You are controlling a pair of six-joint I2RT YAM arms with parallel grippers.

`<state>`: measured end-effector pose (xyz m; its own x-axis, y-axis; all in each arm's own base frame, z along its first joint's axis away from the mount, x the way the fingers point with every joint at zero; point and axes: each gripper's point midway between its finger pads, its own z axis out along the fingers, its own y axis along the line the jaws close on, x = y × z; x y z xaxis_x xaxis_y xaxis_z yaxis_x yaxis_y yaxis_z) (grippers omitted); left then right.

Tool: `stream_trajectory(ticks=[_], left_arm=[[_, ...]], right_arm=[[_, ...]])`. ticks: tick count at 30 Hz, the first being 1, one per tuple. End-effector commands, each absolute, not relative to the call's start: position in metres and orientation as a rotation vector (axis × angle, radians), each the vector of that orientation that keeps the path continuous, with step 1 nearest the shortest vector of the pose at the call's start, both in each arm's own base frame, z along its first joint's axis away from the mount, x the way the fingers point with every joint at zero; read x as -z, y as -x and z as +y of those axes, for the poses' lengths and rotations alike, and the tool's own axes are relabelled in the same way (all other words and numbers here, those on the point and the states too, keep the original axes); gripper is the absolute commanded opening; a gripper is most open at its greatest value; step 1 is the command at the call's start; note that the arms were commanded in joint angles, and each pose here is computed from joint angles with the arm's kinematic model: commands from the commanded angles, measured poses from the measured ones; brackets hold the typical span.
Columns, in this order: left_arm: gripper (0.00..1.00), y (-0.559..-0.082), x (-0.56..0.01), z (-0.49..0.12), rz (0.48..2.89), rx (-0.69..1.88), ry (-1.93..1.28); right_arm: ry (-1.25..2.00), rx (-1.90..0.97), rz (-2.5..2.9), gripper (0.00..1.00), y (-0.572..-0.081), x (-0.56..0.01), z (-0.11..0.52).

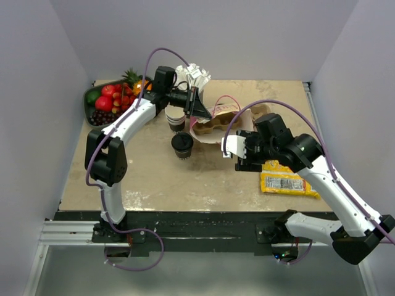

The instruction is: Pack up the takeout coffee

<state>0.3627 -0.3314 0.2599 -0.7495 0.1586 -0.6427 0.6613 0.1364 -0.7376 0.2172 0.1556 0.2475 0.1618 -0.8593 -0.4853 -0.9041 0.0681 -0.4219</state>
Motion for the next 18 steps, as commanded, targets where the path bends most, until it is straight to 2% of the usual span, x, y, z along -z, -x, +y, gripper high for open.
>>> stream_trajectory(ticks=[1,5,12,15,16,18], left_arm=[[0.00,-0.365,-0.278,-0.332,1.950,1.645,-0.816],[0.00,-0.364,-0.273,-0.332,1.966,1.660,-0.811],[0.00,-0.366,-0.271,-0.333,1.971,1.670,-0.804],[0.00,-0.366,-0.272,-0.334,1.968,1.682,-0.802],[0.00,-0.367,-0.273,-0.334,1.965,1.682,-0.802],[0.00,-0.367,-0.273,-0.334,1.962,1.683,-0.801]], right_arm=[[1.713,-0.043,1.657,0.75,-0.226,-0.249,0.156],[1.577,0.050,1.657,0.76,-0.254,-0.255,0.159],[1.473,-0.022,1.669,0.75,-0.266,-0.260,0.177],[1.444,-0.036,1.689,0.65,-0.275,-0.255,0.185],[1.443,-0.040,1.691,0.58,-0.277,-0.255,0.187],[1.450,-0.059,1.671,0.51,-0.280,-0.257,0.193]])
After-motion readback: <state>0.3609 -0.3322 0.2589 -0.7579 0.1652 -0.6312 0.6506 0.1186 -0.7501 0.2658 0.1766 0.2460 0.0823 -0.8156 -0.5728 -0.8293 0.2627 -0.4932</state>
